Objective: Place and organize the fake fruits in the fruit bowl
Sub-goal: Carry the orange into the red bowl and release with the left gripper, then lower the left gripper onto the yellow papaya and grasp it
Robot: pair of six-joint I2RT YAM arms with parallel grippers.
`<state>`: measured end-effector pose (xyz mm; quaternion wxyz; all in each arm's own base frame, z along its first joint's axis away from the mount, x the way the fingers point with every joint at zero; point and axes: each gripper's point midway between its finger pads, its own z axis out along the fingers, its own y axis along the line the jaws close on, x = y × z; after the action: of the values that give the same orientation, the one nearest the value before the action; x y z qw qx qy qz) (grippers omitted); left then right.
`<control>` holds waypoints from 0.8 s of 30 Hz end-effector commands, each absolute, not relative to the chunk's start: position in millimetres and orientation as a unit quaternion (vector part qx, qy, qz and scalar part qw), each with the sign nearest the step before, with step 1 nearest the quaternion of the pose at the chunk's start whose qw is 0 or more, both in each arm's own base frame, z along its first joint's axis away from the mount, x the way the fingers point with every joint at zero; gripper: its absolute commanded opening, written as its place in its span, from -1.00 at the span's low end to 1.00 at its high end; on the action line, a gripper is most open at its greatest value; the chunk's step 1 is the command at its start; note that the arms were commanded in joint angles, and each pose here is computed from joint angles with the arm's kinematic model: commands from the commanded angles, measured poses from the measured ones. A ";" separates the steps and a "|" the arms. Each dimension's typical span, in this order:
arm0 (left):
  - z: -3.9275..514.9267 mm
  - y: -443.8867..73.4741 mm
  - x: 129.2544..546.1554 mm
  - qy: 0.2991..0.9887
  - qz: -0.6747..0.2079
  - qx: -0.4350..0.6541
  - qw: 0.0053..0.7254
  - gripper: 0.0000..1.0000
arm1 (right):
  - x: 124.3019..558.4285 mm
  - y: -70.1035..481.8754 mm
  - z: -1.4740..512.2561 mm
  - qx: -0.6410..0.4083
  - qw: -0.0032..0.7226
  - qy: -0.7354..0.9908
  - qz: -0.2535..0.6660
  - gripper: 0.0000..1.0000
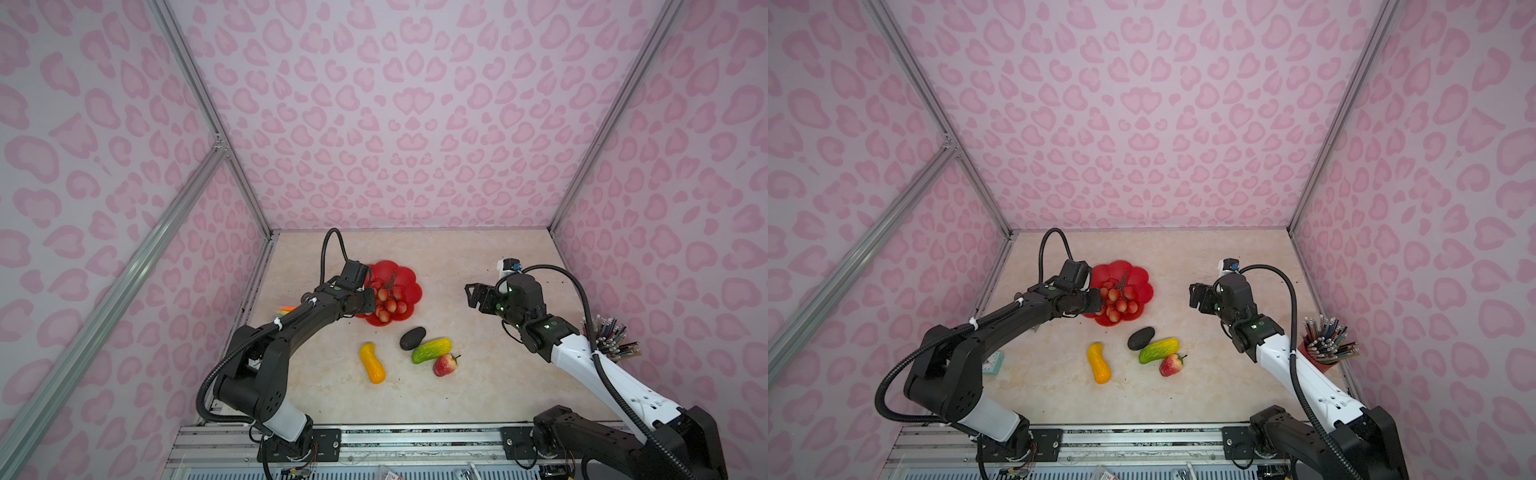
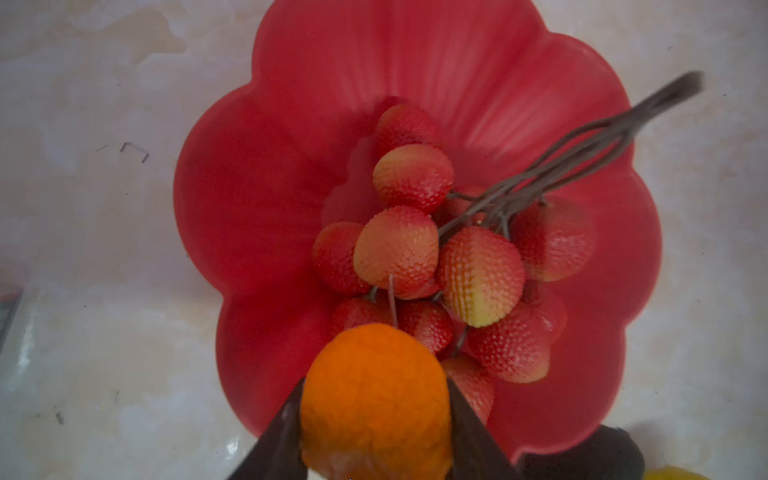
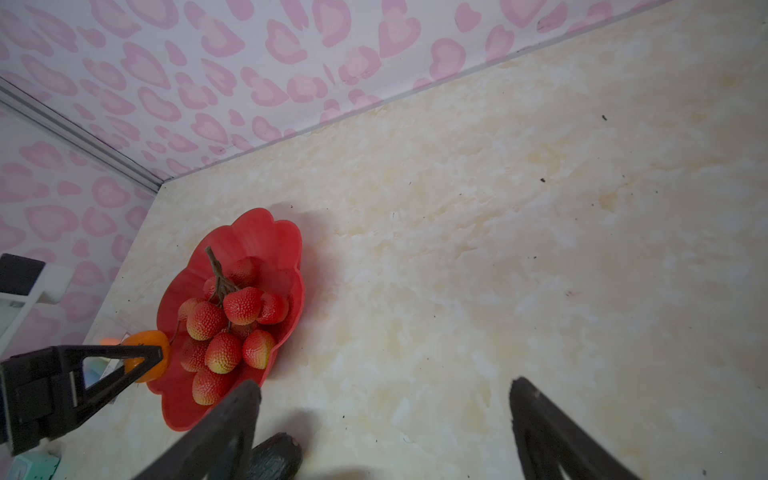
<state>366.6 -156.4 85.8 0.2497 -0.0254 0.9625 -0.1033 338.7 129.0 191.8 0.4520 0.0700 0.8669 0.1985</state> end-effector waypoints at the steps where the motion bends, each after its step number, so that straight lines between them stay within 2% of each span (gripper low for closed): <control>1: 76.8 -162.4 374.1 0.963 -0.114 -0.029 0.242 0.18 | 338.0 124.7 190.0 0.073 0.452 0.869 0.187 0.87; 5: 68.4 -161.8 374.3 0.966 -0.111 -0.034 0.229 0.39 | 339.7 123.0 191.7 0.073 0.455 0.868 0.183 0.87; 9: 84.0 -163.5 374.2 0.961 -0.124 -0.035 0.244 0.45 | 342.5 123.0 191.4 0.074 0.453 0.869 0.181 0.87; 13: 126.0 -162.8 367.2 0.946 -0.152 -0.039 0.282 0.47 | 345.5 124.5 188.2 0.075 0.450 0.871 0.181 0.87; 18: 152.1 -146.2 333.9 0.938 -0.160 -0.053 0.304 0.50 | 350.6 126.5 182.4 0.075 0.447 0.873 0.180 0.87; 24: 119.4 -137.0 267.4 0.942 -0.186 -0.084 0.266 0.53 | 361.1 131.4 179.3 0.071 0.447 0.873 0.180 0.87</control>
<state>292.0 -137.2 135.7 0.3002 -0.0603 0.9359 -0.1740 353.1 127.7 172.0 0.4330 0.0753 0.8813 0.1739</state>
